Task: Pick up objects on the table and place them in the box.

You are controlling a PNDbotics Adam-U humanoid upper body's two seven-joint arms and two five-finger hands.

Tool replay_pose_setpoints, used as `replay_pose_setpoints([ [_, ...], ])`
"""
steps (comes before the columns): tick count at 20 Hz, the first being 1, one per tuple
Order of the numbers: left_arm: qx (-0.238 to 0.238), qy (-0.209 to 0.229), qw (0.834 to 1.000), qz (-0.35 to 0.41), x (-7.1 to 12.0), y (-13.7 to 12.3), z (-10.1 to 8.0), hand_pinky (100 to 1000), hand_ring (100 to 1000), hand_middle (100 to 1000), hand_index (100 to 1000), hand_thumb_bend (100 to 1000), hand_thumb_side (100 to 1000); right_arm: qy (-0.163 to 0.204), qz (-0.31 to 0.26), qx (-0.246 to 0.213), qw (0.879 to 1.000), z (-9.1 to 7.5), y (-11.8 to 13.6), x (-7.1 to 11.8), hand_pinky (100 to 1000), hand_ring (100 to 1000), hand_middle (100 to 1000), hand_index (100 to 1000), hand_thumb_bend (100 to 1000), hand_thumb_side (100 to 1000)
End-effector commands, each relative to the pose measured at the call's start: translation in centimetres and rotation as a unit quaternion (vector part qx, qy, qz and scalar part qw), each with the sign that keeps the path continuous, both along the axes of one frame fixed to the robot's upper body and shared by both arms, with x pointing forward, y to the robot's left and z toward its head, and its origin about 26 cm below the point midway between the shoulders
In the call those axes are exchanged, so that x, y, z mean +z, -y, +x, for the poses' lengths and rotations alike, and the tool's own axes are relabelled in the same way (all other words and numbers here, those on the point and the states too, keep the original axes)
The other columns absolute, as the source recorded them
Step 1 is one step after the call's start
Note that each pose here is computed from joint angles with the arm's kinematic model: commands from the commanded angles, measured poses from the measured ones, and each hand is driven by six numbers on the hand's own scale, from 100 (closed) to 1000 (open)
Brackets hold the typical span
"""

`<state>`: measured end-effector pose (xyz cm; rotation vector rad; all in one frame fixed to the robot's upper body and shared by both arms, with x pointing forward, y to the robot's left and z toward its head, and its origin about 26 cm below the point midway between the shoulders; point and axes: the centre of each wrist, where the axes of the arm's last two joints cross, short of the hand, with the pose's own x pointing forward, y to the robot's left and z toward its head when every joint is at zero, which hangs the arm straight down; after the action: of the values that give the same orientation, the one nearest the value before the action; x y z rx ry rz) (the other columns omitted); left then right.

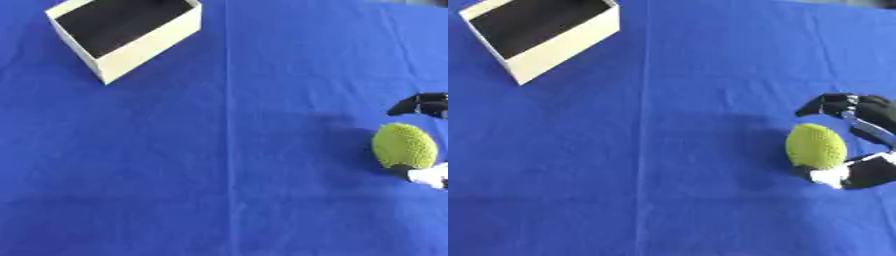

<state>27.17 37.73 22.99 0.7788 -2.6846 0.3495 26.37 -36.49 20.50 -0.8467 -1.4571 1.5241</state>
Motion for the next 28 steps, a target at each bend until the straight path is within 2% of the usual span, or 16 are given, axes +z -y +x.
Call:
replay_pose_setpoints([
  [1, -0.002, 0.011, 1.000, 0.014, 1.0, 0.0, -0.2, 789, 518, 525, 536, 346, 100, -0.001, -0.002, -0.009, 1.000, -0.2, -0.1, 0.6, 844, 880, 819, 876, 479, 529],
  [4, -0.002, 0.011, 1.000, 0.013, 0.9, 0.0, -0.2, 789, 518, 525, 535, 344, 100, -0.005, 0.000, -0.024, 1.000, -0.2, 0.0, 0.6, 844, 880, 820, 876, 478, 526],
  [7, -0.003, 0.011, 1.000, 0.013, 0.9, 0.0, -0.2, 790, 517, 525, 535, 342, 100, -0.008, 0.001, -0.039, 0.999, -0.2, 0.1, 0.6, 844, 880, 820, 878, 377, 388],
  [8, -0.003, 0.010, 1.000, 0.012, 0.9, 0.0, -0.2, 790, 517, 525, 535, 341, 100, -0.009, 0.001, -0.044, 0.999, -0.2, 0.1, 0.7, 844, 879, 820, 878, 343, 384],
  [10, -0.003, 0.010, 1.000, 0.012, 0.9, 0.0, -0.2, 790, 518, 525, 535, 341, 100, -0.006, 0.002, -0.057, 0.998, -0.2, 0.2, 0.7, 843, 879, 820, 878, 291, 455],
  [17, -0.003, 0.010, 1.000, 0.012, 0.9, 0.1, -0.2, 790, 518, 525, 534, 337, 100, -0.008, 0.005, -0.090, 0.996, -0.4, 0.4, 0.6, 840, 877, 820, 878, 304, 445],
  [28, -0.004, 0.011, 1.000, 0.011, 0.9, 0.1, -0.2, 790, 518, 525, 534, 330, 100, -0.060, -0.003, -0.107, 0.993, -0.2, 0.7, -0.3, 829, 850, 761, 865, 320, 437],
])
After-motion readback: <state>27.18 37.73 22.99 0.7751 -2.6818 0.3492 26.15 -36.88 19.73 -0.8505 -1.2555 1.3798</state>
